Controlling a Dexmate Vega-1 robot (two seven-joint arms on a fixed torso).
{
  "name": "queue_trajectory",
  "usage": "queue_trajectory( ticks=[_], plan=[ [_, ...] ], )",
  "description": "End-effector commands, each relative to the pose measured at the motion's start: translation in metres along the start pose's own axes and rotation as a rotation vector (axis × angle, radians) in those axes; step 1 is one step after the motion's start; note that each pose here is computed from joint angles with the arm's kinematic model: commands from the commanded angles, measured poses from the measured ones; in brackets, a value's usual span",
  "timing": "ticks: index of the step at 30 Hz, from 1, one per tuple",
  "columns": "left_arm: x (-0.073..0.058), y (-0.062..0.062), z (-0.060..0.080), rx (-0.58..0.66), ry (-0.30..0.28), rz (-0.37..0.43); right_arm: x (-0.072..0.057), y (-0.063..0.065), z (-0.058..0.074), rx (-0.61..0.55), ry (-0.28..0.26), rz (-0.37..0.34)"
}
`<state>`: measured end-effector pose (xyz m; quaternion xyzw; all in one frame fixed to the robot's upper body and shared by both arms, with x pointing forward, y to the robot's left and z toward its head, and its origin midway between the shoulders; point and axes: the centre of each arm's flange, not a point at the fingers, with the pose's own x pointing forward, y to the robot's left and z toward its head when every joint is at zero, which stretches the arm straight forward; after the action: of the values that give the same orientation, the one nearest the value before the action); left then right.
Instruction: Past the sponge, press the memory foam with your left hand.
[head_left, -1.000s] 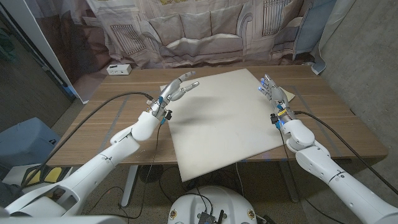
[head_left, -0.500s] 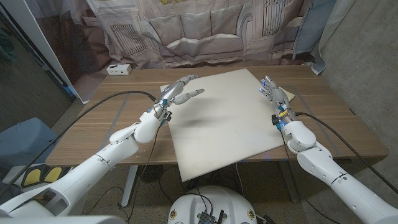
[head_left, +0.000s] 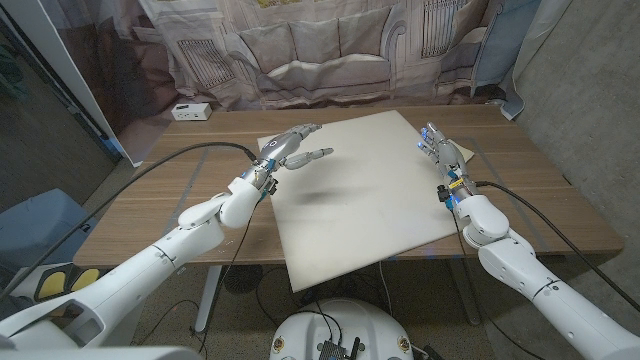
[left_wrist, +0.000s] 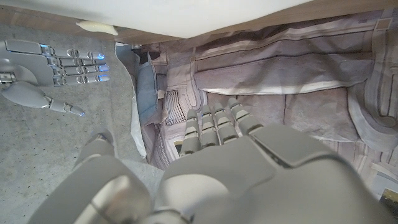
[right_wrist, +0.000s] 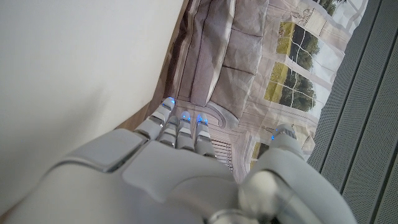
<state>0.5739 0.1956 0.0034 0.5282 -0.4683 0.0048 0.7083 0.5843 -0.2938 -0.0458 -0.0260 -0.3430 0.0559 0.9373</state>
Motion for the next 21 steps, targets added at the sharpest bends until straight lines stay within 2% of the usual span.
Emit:
queue_trajectory(
  ticks=[1, 12, 21],
  plan=[
    [0.011, -0.002, 0.011, 0.045, -0.012, -0.058, -0.002, -0.003, -0.001, 0.010, -0.008, -0.005],
    [0.019, -0.014, 0.010, 0.078, 0.013, -0.136, 0.001, -0.005, 0.000, 0.015, 0.002, 0.004],
    [0.022, -0.020, 0.011, 0.129, 0.009, -0.155, 0.003, -0.006, 0.000, 0.009, 0.001, 0.010]
  ],
)
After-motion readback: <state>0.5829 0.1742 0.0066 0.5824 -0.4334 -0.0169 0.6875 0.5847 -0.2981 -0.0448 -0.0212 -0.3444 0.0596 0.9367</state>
